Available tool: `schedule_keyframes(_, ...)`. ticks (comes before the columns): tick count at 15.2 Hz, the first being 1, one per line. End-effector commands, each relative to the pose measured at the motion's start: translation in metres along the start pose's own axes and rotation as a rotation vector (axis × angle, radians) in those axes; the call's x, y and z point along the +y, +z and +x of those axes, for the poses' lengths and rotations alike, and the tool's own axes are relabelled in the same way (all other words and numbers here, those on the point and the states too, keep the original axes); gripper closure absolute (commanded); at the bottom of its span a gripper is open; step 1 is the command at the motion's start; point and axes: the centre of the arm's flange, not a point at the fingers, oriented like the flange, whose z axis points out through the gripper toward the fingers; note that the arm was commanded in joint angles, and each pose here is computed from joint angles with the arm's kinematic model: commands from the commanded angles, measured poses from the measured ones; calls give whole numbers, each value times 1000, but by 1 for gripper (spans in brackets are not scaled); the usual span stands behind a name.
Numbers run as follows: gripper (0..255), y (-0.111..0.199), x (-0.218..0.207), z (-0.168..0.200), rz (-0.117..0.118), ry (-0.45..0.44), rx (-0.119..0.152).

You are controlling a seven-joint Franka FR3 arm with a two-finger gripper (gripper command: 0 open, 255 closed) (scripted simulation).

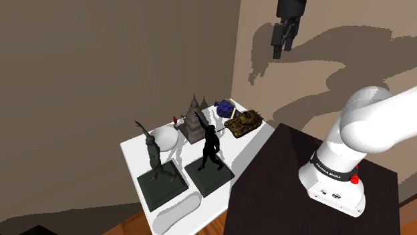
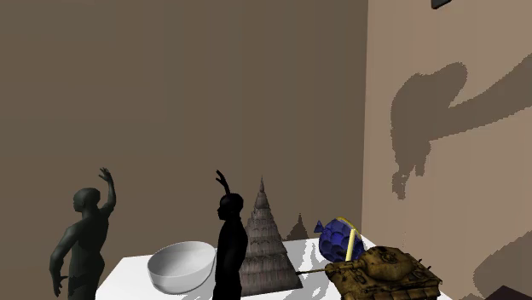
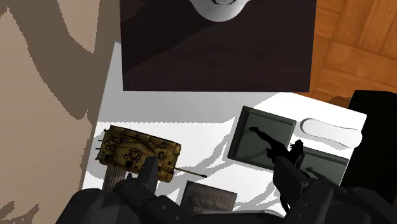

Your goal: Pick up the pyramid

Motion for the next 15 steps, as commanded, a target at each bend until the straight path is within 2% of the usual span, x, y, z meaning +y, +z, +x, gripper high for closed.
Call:
schedule_keyframes(1,0,0,0,0,0,0,0)
schedule_keyframes(15,0,106,-20,151,20,90,-14)
